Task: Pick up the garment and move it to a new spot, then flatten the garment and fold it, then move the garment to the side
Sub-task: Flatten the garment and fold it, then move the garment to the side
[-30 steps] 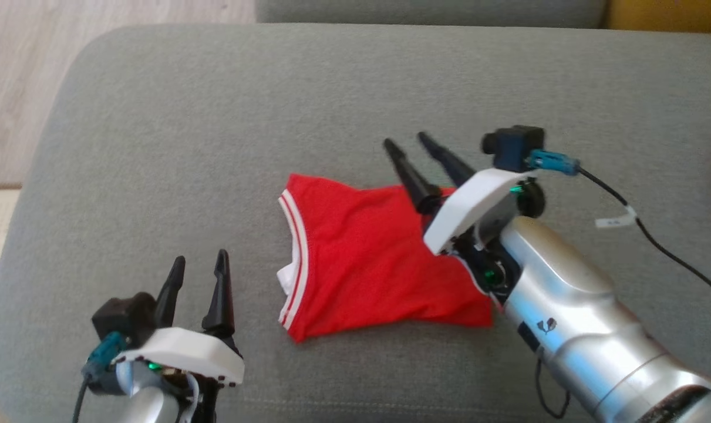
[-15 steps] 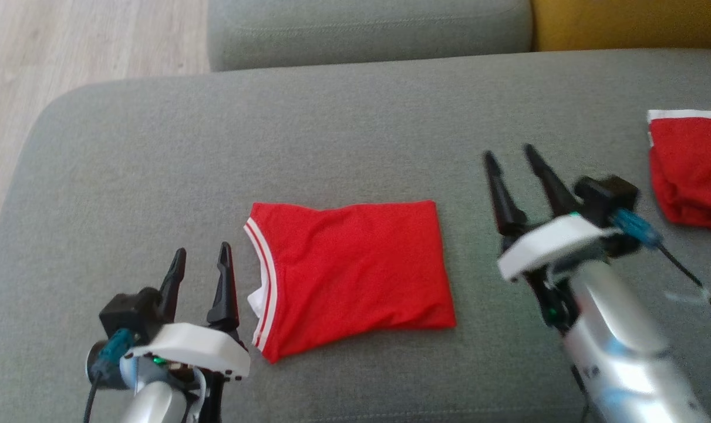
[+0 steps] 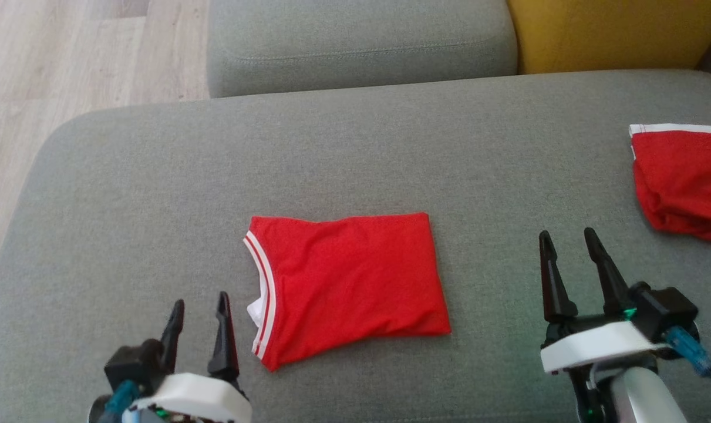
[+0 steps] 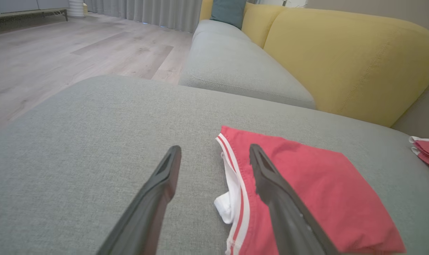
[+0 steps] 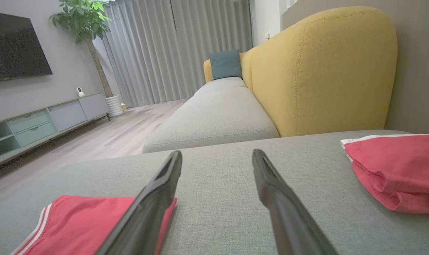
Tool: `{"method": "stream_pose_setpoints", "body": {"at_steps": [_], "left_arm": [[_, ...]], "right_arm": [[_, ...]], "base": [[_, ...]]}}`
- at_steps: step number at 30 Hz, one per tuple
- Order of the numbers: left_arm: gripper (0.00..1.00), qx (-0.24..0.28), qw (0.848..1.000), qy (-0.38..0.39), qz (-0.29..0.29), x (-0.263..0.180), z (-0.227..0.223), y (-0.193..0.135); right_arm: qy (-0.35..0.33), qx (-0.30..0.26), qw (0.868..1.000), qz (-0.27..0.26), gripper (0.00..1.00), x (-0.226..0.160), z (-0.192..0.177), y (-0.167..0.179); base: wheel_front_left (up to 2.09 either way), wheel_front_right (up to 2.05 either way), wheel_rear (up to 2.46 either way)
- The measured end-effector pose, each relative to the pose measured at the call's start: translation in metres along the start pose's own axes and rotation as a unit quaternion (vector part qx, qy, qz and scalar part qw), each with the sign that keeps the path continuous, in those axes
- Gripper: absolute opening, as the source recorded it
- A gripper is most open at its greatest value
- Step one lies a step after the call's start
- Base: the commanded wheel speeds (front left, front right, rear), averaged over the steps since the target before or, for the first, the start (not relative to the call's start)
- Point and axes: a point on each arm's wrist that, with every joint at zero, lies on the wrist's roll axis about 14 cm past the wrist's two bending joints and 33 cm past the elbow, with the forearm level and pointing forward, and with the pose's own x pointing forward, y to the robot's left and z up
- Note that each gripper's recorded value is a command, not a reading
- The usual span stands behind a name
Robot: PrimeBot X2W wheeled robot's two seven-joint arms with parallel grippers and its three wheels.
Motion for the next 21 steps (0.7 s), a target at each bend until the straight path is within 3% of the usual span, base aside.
{"method": "stream_pose_setpoints", "body": {"at_steps": [21], "left_arm": [[1.0, 0.0, 1.0, -0.015, 0.007, -0.01, 0.005, 0.007]], "right_arm": [[0.012, 0.015, 1.0, 0.013, 1.0, -0.006, 0.003, 0.011]], "base": [[0.0, 0.0, 0.0]]}}
